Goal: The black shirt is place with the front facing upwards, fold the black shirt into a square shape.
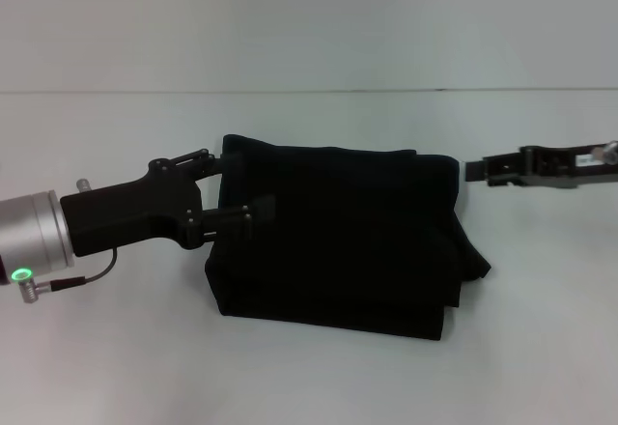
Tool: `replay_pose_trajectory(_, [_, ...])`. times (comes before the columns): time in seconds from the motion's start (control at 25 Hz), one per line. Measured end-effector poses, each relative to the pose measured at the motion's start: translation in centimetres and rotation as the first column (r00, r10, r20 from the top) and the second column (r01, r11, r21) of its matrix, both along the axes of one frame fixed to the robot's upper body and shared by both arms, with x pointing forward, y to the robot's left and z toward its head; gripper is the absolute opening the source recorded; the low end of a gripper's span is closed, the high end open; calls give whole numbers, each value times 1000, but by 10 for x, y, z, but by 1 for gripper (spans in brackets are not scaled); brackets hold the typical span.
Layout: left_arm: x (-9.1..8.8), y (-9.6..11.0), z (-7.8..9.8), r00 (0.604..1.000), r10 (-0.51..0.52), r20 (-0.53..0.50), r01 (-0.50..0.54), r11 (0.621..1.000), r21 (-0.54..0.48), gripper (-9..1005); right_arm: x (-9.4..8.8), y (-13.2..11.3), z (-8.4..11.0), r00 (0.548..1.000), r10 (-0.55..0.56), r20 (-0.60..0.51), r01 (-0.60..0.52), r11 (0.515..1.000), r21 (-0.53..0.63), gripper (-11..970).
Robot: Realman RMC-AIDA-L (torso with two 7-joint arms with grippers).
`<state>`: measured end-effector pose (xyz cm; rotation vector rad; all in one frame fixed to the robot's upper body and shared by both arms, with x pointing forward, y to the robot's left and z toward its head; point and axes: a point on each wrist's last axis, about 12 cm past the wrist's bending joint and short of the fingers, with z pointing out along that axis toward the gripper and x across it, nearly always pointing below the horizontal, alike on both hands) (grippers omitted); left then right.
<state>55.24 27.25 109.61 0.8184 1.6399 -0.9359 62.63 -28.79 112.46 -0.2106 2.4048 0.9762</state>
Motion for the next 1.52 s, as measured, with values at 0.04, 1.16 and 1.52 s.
replay_pose_trajectory(0.04, [0,0,0,1000,-2,1,2,1000,0,843,-1,-2,1,1000,-3,-27,3,1000,-3,381])
replay_pose_trajectory(1.16, [5,0,3,1000,11,12,-12,1000,12,842,-3,29,-33,967,-41,-250,18,995,-95,830])
replay_pose_trajectory(1.52, [7,1,3,1000,15,15,-15,1000,17,842,-5,34,-38,966,-43,-254,20,995,-94,820])
